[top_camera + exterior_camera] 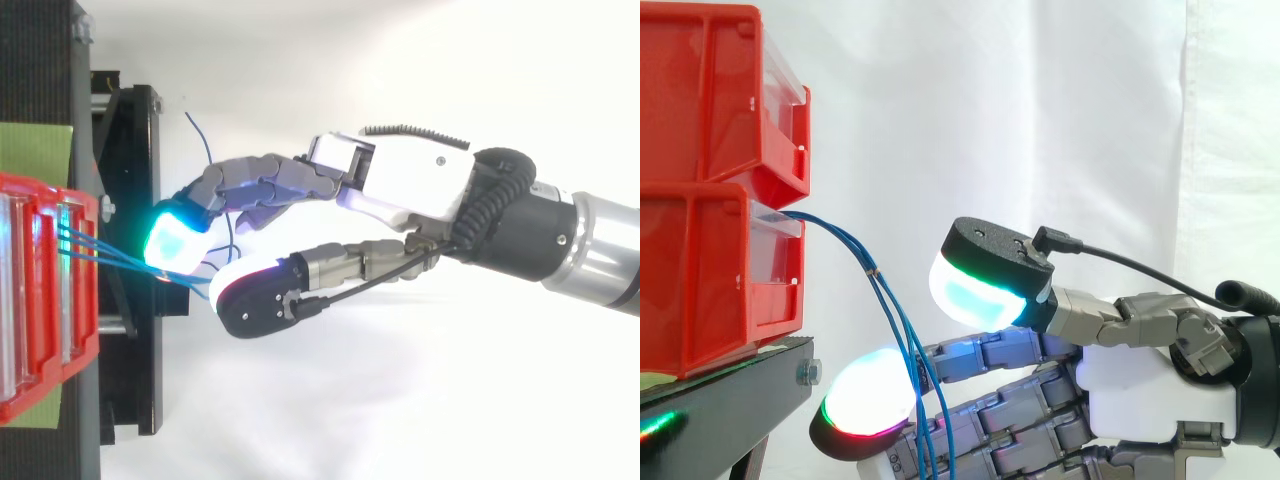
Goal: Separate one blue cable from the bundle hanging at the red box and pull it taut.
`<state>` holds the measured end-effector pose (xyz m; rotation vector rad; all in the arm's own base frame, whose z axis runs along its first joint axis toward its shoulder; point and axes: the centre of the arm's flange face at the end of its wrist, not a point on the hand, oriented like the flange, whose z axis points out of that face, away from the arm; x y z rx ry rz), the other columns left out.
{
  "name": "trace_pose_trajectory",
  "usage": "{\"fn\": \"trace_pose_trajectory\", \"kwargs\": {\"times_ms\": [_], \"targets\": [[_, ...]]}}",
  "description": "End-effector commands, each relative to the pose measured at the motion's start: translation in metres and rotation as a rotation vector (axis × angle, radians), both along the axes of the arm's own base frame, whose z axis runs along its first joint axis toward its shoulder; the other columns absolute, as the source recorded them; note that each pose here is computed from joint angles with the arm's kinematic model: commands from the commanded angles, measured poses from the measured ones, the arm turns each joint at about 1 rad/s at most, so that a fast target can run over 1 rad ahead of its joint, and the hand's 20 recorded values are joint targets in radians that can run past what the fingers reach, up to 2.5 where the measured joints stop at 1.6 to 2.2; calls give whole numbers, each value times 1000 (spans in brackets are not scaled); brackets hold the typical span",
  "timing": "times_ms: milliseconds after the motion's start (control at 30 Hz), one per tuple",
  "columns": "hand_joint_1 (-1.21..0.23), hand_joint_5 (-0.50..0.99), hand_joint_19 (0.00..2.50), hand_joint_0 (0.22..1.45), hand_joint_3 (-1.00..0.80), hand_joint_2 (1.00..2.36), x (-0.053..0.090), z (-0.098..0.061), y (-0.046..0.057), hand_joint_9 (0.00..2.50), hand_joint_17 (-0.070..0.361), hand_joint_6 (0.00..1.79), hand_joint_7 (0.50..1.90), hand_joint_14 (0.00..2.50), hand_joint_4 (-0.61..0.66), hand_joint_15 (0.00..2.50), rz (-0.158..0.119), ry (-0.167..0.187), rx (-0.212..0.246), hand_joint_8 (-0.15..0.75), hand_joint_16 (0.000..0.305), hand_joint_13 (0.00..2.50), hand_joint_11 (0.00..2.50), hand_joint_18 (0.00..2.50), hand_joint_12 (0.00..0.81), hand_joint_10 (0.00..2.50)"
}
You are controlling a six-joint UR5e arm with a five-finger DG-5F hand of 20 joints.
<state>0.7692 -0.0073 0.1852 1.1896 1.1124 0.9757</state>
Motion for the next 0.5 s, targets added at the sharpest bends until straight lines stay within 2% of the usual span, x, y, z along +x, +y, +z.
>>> {"fn": "trace_pose_trajectory", "kwargs": {"times_ms": [0, 167, 200, 267, 300, 367, 467], "targets": [[-510, -198, 510, 526, -500, 1000, 1, 1, 6, 584, 114, 503, 853, 8, 279, 213, 12, -10, 4, 285, 51, 444, 303, 546, 347, 10], [-528, -196, 517, 528, -500, 1000, 3, 3, 10, 591, 113, 503, 854, 8, 279, 216, 24, -33, 32, 285, 50, 454, 312, 556, 348, 10], [-532, -196, 516, 530, -500, 1000, 2, 3, 10, 591, 113, 503, 850, 8, 277, 217, 24, -37, 72, 284, 50, 458, 312, 558, 347, 10], [-538, -195, 515, 534, -500, 1000, 2, 2, 10, 591, 112, 503, 850, 8, 280, 222, 28, -37, 108, 283, 50, 461, 309, 557, 346, 10], [-539, -195, 518, 536, -500, 1000, 2, 1, 11, 590, 112, 503, 851, 9, 280, 226, 36, -40, 150, 280, 50, 462, 313, 557, 346, 13], [-540, -195, 518, 539, -500, 1000, 2, 1, 11, 592, 112, 503, 847, 8, 280, 223, 45, -49, 194, 280, 50, 465, 315, 557, 344, 10], [-549, -193, 521, 547, -500, 1000, 3, 2, 16, 595, 111, 503, 853, 8, 280, 225, 56, -56, 206, 280, 49, 465, 316, 559, 343, 12]]}}
